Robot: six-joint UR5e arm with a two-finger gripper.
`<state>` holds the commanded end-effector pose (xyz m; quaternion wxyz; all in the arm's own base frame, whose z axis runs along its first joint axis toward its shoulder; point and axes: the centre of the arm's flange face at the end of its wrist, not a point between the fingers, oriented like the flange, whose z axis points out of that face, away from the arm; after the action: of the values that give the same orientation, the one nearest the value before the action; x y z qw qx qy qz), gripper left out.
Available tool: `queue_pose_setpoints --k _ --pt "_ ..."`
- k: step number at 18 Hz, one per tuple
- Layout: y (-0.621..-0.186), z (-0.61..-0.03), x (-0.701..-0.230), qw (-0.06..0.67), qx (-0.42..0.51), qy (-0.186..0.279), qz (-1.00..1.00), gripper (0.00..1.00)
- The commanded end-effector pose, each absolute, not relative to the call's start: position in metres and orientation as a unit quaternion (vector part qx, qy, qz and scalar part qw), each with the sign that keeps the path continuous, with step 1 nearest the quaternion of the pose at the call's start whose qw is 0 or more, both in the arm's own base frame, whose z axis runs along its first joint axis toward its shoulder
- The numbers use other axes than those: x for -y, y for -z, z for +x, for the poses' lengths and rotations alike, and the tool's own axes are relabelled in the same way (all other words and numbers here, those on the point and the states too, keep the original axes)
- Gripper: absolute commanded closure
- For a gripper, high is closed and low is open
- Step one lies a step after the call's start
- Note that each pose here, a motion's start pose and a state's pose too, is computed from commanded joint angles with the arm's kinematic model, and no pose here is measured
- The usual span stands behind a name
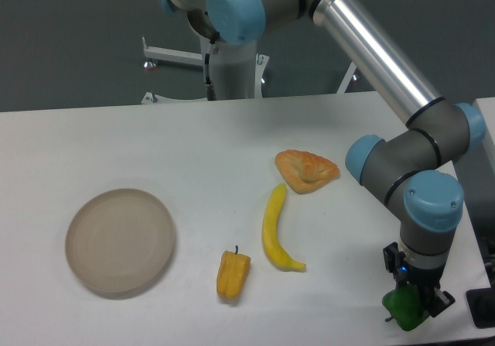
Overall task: Place the green pepper on the table
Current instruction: 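Carry the green pepper in the gripper up and toward the bread slice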
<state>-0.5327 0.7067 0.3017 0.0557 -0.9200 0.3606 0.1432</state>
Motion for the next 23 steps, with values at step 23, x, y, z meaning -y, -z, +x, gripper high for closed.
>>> queue_pose_setpoints --k 23 --pt "-0.327 -0.487 -0.521 0.049 -0.36 -0.038 -0.931 0.68"
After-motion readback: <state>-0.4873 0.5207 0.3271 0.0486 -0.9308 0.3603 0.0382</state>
